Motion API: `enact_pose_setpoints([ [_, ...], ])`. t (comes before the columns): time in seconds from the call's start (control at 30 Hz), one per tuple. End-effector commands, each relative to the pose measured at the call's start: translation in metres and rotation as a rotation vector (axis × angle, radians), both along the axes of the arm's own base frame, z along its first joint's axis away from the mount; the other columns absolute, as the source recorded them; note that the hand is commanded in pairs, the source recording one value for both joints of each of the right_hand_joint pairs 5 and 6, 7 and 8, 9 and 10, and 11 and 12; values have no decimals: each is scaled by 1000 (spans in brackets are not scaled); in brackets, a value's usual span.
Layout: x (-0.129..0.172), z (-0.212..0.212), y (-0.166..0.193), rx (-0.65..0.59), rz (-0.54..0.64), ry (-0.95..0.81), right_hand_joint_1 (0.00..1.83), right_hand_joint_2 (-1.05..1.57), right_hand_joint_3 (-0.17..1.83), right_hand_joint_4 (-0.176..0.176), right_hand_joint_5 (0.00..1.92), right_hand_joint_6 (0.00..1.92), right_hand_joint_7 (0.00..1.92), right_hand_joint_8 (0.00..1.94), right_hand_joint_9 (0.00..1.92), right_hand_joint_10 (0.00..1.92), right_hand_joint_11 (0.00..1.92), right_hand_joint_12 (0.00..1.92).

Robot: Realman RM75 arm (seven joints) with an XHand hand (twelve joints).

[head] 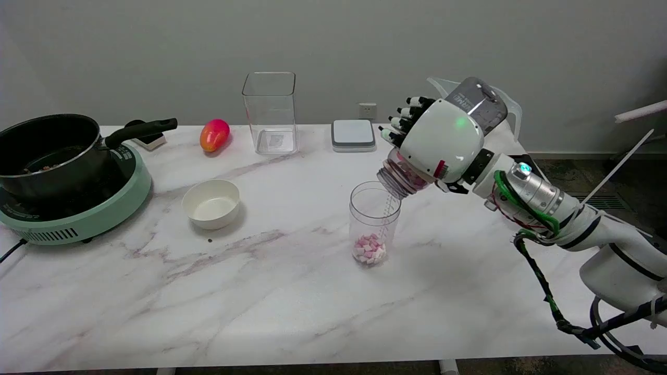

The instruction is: Place the bottle onto the table.

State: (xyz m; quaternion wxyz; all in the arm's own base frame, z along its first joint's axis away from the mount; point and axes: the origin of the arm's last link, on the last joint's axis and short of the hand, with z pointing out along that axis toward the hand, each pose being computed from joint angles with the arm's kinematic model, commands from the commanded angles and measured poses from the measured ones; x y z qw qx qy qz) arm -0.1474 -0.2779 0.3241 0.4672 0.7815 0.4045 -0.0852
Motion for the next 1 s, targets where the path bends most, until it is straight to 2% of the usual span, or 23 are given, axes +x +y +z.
enact_pose_setpoints([
  [0.03,7,-1,1,-5,24,-6,1535,833,481,0,1513,1513,1553,1553,1480,1480,1260,1260],
  [0.17,8,0,3,-9,24,-14,1537,807,493,0,1501,1501,1545,1545,1471,1471,1251,1251],
  [0.3,24,4,4,-27,65,-24,1539,792,505,0,1495,1495,1540,1540,1467,1467,1248,1248],
  [0.47,45,24,2,-79,87,-232,1547,760,525,0,1493,1493,1534,1534,1451,1451,1241,1241],
  [0.63,53,64,0,-166,58,-623,1550,739,540,0,1494,1494,1534,1534,1450,1450,1240,1240],
  [0.73,48,101,1,-193,58,-946,1555,710,580,0,1471,1471,1518,1518,1446,1446,1233,1233],
  [0.8,30,139,1,-213,37,-1295,1567,687,628,0,1444,1444,1507,1507,1439,1439,1224,1224],
  [0.87,8,161,-1,-213,14,-1546,1592,621,730,0,1403,1403,1493,1493,1430,1430,1211,1211],
  [1.0,-32,194,-15,-176,-20,-1863,1599,569,794,0,1381,1381,1473,1473,1421,1421,1202,1202],
])
